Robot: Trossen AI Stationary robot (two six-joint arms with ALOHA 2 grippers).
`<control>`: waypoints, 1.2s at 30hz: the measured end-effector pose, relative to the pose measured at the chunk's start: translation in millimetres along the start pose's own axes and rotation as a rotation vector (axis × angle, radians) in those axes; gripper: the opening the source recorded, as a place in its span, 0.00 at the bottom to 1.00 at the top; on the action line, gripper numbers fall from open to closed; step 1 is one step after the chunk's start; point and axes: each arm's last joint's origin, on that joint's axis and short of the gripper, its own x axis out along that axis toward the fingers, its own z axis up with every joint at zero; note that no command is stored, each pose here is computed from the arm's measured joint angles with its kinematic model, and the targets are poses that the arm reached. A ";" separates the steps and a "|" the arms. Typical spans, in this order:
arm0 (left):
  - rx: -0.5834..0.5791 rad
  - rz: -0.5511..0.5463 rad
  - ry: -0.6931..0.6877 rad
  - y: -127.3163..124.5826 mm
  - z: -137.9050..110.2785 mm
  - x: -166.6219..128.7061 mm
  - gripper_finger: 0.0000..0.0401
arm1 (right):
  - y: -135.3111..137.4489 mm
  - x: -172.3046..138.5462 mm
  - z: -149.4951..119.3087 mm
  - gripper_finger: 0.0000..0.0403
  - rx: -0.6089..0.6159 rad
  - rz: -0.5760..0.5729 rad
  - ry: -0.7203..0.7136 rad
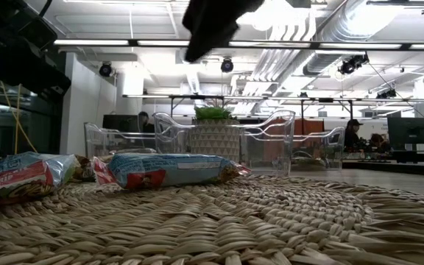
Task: Pick and place Granola Bars by type
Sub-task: Put the red granola bar into the bottom transparent bin
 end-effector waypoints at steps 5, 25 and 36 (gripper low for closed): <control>0.000 -0.003 0.000 -0.1 0.0 0.0 0.00 | 0.4 21.3 -9.8 0.31 0.004 0.016 0.103; 0.000 -0.003 0.000 -0.1 0.0 0.0 0.00 | -2.5 64.4 -19.1 0.50 -0.155 -0.003 0.168; 0.000 0.000 0.000 0.0 0.1 0.0 0.00 | -3.5 87.1 -21.9 0.50 -0.153 0.000 0.162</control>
